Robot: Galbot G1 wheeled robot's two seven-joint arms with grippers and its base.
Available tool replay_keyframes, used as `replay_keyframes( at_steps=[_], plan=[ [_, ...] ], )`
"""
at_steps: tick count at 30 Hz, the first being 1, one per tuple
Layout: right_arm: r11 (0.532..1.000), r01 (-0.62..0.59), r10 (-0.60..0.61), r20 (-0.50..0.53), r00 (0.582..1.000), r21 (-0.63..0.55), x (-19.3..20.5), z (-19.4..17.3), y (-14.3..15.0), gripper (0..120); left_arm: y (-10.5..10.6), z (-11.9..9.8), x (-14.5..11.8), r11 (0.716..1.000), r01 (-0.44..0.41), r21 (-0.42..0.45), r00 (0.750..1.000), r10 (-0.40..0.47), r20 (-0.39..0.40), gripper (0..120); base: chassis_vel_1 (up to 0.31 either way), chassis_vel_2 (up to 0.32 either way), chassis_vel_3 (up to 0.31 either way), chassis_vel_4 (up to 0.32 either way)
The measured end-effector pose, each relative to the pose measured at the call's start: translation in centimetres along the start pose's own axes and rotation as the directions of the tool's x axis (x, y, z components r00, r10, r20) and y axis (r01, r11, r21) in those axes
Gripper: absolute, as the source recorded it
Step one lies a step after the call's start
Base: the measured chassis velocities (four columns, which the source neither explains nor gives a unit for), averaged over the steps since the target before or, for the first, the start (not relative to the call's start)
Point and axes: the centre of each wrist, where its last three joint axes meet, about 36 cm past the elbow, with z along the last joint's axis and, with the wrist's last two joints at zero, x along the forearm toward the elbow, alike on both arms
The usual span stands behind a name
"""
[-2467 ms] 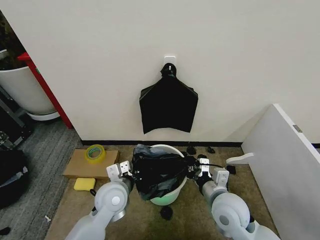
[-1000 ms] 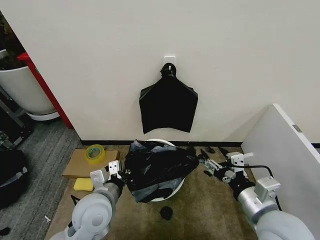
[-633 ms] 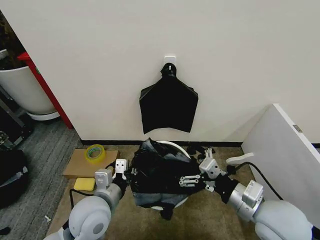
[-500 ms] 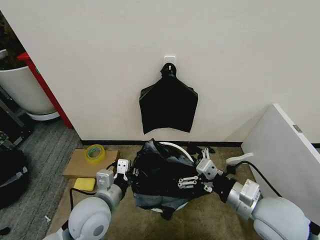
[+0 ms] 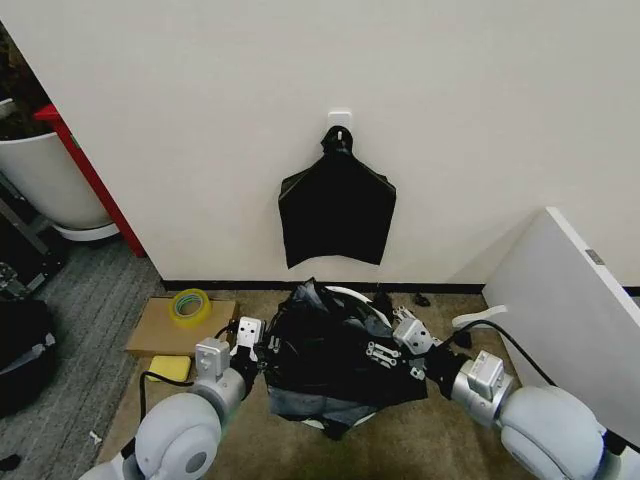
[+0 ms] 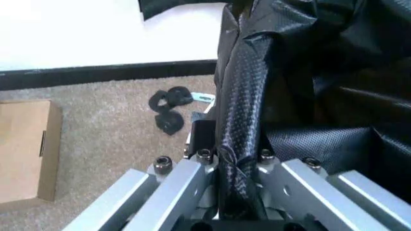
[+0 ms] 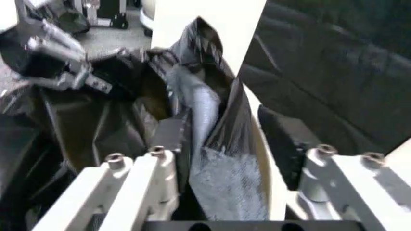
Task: Place the garbage bag over the trash bin.
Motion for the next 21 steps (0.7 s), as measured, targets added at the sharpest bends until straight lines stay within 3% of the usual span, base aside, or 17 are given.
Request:
replay_keyframes(
  at_steps=[4, 9, 16, 21],
  plan=[
    [1.000, 0.000, 0.000, 0.026, 1.000, -0.001, 0.0, 0.0, 0.2, 26, 0.0, 0.0, 0.0, 1.000, 0.000, 0.000, 1.000, 0.000, -0.002, 1, 0.000, 0.000, 0.000, 0.000],
    [1.000, 0.016, -0.016, 0.032, 0.999, 0.012, 0.2, 0.2, 0.0, 3, -0.2, -0.2, 0.2, 1.000, -0.009, 0.001, 1.000, 0.009, 0.008, 1, 0.000, 0.000, 0.000, 0.000],
    [0.995, -0.017, 0.022, 0.052, 0.998, -0.098, 0.2, -0.3, 0.3, 0, 0.0, -0.6, 0.7, 1.000, -0.016, -0.027, 0.999, 0.017, 0.029, 1, 0.000, 0.000, 0.000, 0.000],
    [0.962, -0.134, 0.158, 0.084, 0.984, -0.237, 0.1, -2.0, -1.1, 0, 0.3, -0.5, 0.8, 0.997, -0.032, -0.064, 0.995, 0.038, 0.096, 1, 0.000, 0.000, 0.000, 0.000]
  ],
)
